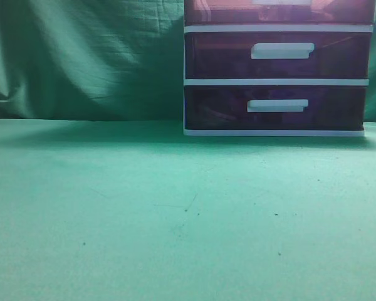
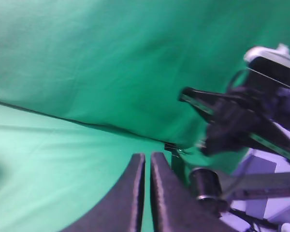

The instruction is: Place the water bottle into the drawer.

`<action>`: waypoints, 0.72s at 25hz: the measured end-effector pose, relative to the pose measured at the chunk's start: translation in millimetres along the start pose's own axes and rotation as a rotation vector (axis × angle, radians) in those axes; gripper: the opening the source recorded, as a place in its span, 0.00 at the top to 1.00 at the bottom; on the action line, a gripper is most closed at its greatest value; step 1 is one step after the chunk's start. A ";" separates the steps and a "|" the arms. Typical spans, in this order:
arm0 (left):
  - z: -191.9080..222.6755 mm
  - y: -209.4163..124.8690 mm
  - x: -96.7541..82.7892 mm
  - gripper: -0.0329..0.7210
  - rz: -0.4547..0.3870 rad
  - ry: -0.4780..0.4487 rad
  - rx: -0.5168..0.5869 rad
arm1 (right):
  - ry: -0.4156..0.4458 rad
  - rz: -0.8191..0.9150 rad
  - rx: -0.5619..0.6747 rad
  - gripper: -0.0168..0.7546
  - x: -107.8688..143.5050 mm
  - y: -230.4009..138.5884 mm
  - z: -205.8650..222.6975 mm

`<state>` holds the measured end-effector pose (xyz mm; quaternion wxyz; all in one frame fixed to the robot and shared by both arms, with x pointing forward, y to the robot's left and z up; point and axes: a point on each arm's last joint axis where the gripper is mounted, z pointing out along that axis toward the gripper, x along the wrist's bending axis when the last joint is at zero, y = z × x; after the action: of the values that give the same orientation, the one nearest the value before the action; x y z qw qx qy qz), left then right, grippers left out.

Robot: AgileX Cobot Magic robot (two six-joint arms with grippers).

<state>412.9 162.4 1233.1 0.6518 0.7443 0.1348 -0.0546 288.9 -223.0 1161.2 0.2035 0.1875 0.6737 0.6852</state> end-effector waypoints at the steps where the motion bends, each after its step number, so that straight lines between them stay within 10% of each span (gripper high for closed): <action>1: -5.1 -6.9 -12.4 0.96 0.007 0.002 0.001 | 0.004 0.000 0.001 0.98 0.3 -0.1 0.0; 9: -52.4 -84.7 -110.3 0.96 0.129 0.186 -0.165 | 0.010 -0.018 -0.011 0.98 7.8 -2.1 -5.3; 18: -90.6 -168.0 -146.9 0.96 0.275 0.495 -0.509 | 0.018 -0.001 0.003 0.98 15.3 -23.1 -10.6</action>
<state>218.0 251.8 1123.4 0.7647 0.5606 0.1962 0.2501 271.0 -223.7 1137.6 0.1976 0.1811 0.6765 0.6859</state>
